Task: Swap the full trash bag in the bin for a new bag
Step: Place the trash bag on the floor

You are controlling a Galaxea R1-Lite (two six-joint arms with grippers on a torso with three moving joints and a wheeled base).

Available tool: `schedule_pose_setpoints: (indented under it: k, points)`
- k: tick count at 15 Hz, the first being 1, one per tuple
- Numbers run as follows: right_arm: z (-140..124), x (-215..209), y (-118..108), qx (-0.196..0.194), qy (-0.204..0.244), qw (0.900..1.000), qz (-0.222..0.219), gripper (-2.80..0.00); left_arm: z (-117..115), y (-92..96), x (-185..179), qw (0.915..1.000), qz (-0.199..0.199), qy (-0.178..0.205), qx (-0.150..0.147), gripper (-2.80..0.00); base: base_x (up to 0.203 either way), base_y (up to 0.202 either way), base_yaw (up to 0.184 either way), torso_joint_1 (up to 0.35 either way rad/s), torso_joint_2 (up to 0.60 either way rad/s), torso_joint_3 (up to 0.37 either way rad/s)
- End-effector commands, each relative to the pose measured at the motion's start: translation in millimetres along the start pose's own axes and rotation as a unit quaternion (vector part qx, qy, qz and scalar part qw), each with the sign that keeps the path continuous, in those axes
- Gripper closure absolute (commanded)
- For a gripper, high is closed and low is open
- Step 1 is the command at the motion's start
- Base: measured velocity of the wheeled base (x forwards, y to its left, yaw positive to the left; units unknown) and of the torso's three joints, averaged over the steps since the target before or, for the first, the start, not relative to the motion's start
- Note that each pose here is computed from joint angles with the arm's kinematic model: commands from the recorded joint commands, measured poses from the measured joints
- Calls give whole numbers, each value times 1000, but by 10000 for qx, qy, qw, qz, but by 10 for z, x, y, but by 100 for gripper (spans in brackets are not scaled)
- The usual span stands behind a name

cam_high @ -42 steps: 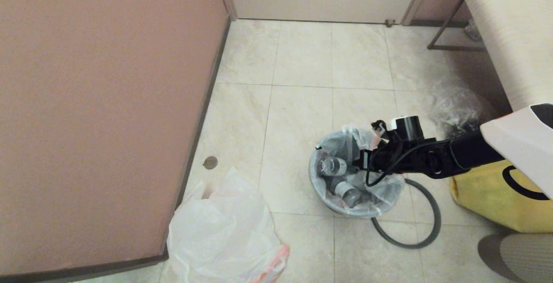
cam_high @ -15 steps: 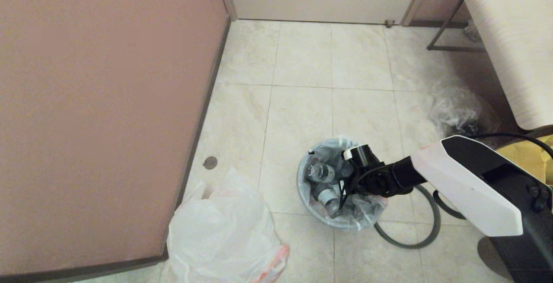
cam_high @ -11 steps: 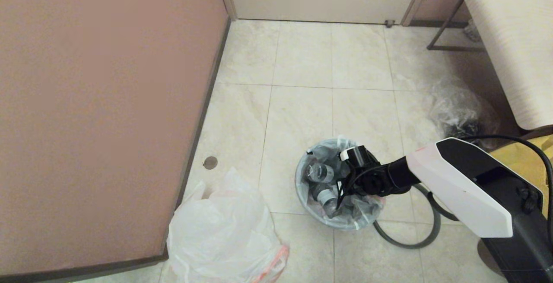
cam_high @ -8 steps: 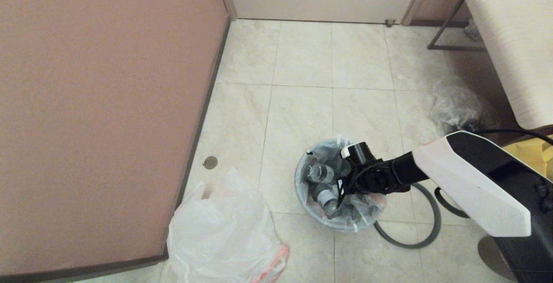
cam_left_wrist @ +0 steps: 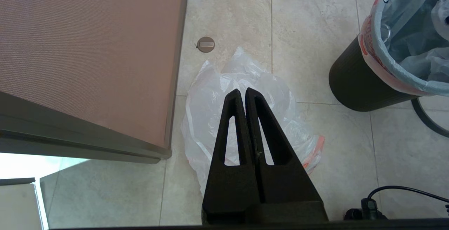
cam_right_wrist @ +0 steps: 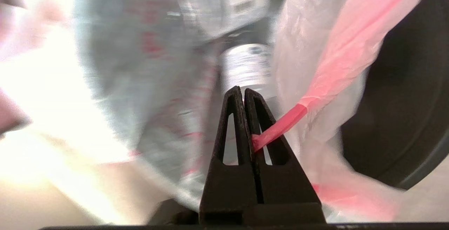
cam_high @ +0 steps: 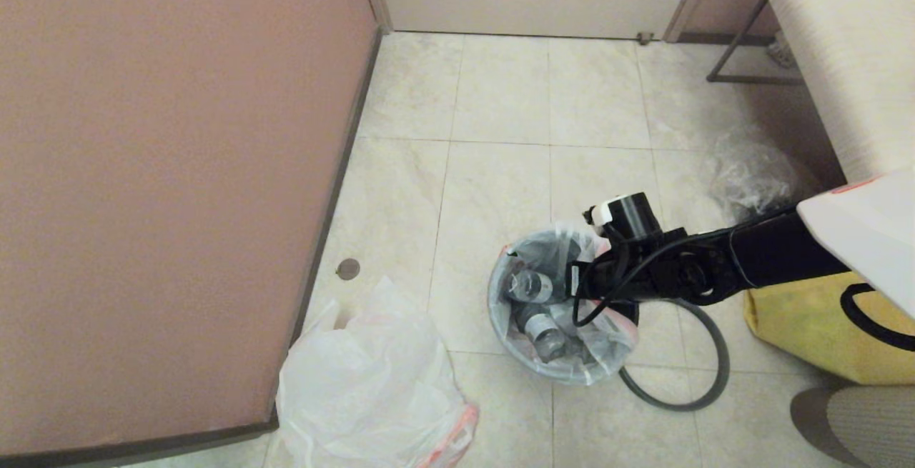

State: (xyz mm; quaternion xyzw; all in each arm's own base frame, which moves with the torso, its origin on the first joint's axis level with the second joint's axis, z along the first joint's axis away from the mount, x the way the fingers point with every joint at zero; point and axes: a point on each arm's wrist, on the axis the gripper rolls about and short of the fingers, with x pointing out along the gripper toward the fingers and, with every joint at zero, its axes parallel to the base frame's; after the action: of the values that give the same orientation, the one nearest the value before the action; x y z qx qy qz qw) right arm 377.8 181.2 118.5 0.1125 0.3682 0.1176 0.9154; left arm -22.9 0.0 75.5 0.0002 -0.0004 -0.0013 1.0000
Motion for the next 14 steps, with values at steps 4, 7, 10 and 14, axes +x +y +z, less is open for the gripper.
schedule_pose_setpoints:
  k: [4, 7, 10, 14]
  points:
    - [156, -315, 86, 225, -254, 9986, 404, 0, 0, 0, 1, 10000, -3, 4, -2, 0, 0, 0, 0, 0, 0, 0]
    - [216, -482, 117, 251, -375, 9977, 515, 0, 0, 0, 1, 10000, -3, 4, -2, 0, 0, 0, 0, 0, 0, 0]
    - [153, -392, 80, 200, -215, 9982, 518, 0, 0, 0, 1, 10000, -1, 4, -2, 0, 0, 0, 0, 0, 0, 0]
    - [-76, 222, -50, 71, 269, 9994, 199, 0, 0, 0, 1, 10000, -3, 4, -2, 0, 0, 0, 0, 0, 0, 0]
